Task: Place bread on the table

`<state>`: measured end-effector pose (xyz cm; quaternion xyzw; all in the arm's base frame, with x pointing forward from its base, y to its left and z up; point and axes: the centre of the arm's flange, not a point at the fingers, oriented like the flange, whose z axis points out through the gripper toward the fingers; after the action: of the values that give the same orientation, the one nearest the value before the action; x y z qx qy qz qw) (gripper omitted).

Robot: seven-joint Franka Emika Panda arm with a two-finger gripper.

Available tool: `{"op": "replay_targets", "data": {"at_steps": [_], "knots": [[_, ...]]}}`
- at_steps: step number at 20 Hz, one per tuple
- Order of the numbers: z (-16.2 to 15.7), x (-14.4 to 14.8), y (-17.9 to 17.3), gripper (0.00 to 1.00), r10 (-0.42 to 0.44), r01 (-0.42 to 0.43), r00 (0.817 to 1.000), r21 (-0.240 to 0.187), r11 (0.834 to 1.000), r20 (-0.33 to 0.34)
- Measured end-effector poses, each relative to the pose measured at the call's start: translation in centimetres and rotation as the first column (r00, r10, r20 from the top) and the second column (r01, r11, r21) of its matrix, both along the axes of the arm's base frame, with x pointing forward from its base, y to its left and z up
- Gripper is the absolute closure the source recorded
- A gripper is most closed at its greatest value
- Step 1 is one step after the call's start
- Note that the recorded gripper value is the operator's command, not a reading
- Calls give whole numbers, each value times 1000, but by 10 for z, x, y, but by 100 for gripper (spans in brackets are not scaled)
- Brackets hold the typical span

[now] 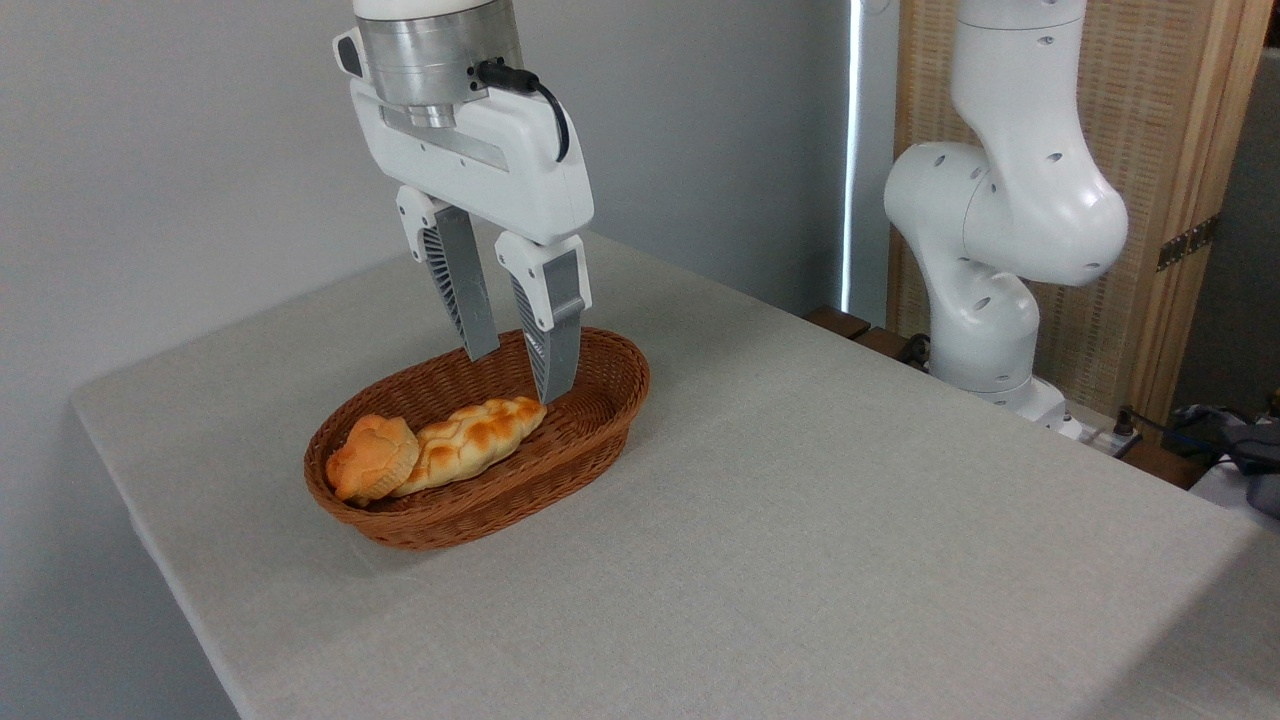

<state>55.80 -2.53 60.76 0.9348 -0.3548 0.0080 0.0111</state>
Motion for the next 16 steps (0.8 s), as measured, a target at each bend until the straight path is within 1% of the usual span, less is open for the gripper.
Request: {"op": "replay_targets", "data": {"at_steps": [13, 14, 16], "knots": [[-4, 1, 0, 0, 2, -2, 1000, -3, 1000, -6], [-4, 1, -2, 0, 1, -1, 1000, -16, 1000, -1], [-8, 6, -15, 0, -9, 10, 1000, -64, 998, 27]]}}
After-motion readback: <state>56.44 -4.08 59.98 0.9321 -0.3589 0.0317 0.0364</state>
